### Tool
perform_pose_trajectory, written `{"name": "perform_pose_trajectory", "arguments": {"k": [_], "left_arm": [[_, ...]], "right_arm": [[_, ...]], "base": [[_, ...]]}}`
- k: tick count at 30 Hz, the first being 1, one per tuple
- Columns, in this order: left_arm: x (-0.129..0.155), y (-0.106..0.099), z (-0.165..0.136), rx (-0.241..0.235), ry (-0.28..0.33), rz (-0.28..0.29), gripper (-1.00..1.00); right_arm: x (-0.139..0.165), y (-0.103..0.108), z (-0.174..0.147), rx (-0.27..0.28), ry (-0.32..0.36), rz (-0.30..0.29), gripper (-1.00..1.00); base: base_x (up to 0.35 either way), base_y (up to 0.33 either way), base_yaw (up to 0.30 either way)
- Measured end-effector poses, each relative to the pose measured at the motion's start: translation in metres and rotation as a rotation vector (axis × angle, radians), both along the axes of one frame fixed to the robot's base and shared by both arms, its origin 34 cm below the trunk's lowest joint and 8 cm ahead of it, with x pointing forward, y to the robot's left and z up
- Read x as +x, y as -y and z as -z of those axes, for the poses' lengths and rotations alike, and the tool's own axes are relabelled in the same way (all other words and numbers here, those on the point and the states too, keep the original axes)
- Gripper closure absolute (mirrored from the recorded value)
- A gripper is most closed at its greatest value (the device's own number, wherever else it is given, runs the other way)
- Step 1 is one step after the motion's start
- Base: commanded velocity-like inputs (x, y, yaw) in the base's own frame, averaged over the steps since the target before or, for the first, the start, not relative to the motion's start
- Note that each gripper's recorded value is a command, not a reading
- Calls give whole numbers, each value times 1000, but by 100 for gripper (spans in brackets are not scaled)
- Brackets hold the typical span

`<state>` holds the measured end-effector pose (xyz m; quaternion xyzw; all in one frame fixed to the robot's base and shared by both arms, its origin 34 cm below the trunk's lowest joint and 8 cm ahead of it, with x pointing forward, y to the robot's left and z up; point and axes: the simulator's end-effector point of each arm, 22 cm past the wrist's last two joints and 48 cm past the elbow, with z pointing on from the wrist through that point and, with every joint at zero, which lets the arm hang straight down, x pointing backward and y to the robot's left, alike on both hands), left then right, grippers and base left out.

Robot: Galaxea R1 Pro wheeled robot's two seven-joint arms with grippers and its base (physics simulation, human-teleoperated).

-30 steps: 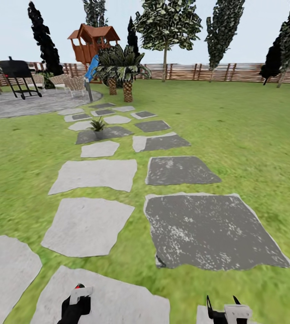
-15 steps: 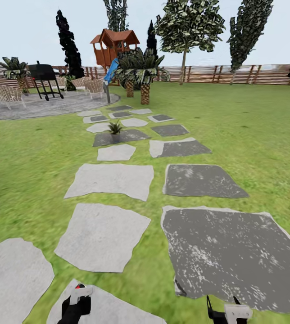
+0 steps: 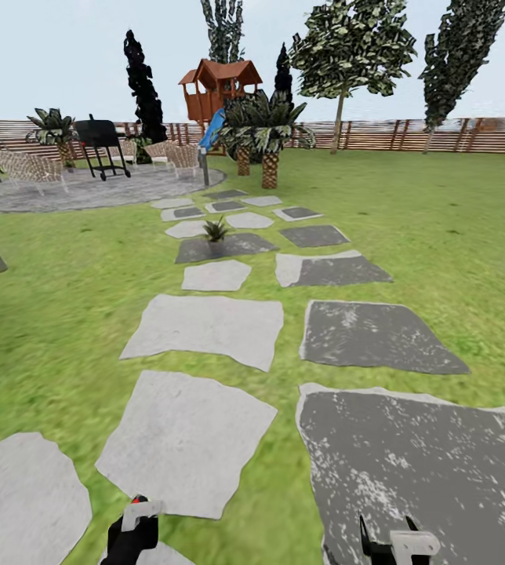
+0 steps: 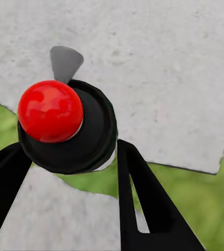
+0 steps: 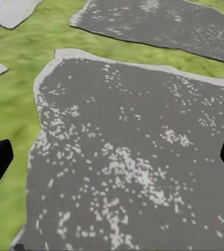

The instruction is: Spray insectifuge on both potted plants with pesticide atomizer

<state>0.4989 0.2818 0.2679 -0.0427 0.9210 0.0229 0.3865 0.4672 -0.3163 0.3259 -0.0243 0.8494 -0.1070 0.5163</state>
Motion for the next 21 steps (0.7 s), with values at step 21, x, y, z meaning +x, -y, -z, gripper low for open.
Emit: {"name": "perform_pose_trajectory", "arguments": {"k": [21], "left_arm": [[0,1,0,-1,0,0,100]], "right_arm": [[1,1,-1,0,1,0,-100]], "base": [[338,0,1]]}}
